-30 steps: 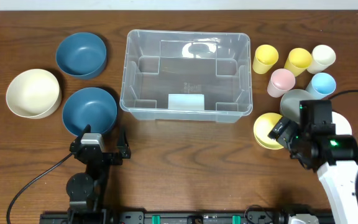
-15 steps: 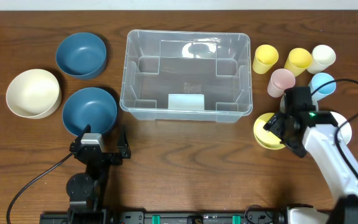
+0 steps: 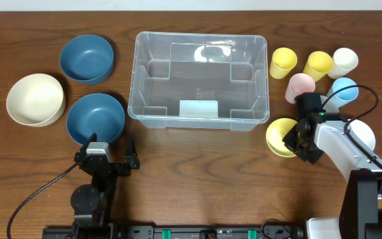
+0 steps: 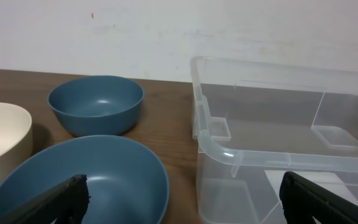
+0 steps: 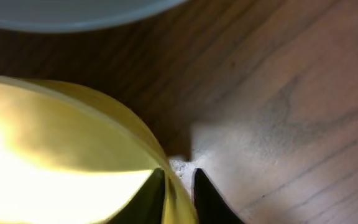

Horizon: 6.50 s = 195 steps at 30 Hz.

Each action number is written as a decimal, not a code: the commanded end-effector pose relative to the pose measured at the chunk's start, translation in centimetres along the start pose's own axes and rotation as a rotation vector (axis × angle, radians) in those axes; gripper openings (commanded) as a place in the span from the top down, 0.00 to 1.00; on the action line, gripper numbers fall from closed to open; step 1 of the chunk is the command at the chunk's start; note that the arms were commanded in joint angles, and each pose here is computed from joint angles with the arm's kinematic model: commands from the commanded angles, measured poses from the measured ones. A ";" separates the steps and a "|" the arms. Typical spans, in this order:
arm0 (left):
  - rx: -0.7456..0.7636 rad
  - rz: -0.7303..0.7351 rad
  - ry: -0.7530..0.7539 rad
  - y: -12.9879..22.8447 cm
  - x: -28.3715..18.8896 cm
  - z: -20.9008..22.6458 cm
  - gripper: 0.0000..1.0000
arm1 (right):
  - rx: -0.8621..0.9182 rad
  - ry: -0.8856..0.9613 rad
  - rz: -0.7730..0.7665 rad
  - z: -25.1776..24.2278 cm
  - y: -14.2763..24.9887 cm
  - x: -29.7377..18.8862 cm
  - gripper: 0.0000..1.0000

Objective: Pack container
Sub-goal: 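Move the right gripper to the yellow bowl rim and grasp it, then lift the yellow bowl with the right gripper and lower it into the bin, then open the right gripper and withdraw it toward the grey bowl, then grasp the rim of the grey bowl with the right gripper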

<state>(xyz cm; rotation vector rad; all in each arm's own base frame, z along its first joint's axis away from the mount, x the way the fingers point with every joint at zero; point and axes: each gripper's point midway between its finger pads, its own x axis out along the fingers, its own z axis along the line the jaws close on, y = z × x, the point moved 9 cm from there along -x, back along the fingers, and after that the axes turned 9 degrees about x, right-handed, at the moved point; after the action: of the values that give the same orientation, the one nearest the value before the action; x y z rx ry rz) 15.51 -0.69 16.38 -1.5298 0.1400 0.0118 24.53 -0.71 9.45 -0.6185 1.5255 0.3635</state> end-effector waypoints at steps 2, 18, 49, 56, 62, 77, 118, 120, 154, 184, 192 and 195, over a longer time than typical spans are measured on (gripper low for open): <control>0.006 0.046 0.016 1.2 0.1 -0.2 0.02 | 0.014 0.031 0.004 -0.5 -0.1 0.3 0.93; 0.006 0.046 0.016 1.2 0.1 -0.2 0.02 | -0.097 -0.126 -0.020 -2.9 1.2 -6.0 0.99; 0.006 0.046 0.016 1.2 0.1 -0.2 0.02 | -0.690 -0.717 -0.449 8.1 2.5 -29.8 0.99; 0.006 0.046 0.016 1.2 0.1 -0.2 0.02 | -0.724 -0.584 -0.534 16.4 2.8 -25.7 0.99; 0.006 0.046 0.016 1.2 0.1 -0.2 0.02 | -0.770 -0.446 -0.575 20.7 2.9 -20.6 0.99; 0.006 0.046 0.016 1.2 0.1 -0.2 0.02 | -0.798 -0.293 -0.522 25.5 1.1 -9.9 0.99; 0.006 0.046 0.016 1.2 0.1 -0.2 0.02 | -0.795 -0.496 -0.427 21.3 4.1 -25.8 0.39; 0.006 0.046 0.016 1.2 0.1 -0.2 0.02 | -0.744 -0.480 -0.412 18.6 3.1 -27.4 0.38; 0.006 0.046 0.016 1.2 0.1 -0.2 0.02 | 0.063 0.051 0.181 -0.6 -7.9 -5.1 0.48; 0.006 0.046 0.016 1.2 0.1 -0.2 0.02 | -0.059 -0.186 0.021 0.0 -7.0 -4.7 0.50; 0.006 0.046 0.016 1.2 0.1 -0.2 0.02 | 0.048 -0.201 -0.151 -2.1 -7.5 -8.9 0.48; 0.006 0.046 0.016 1.2 0.1 -0.2 0.02 | 0.111 -0.135 -0.160 -2.7 -7.5 -8.2 0.49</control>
<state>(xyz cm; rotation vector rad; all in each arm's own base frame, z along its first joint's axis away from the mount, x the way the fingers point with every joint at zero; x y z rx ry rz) 15.51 -0.69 16.37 -1.5298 0.1403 0.0121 26.81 -6.14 19.46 -0.6313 1.2746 0.2990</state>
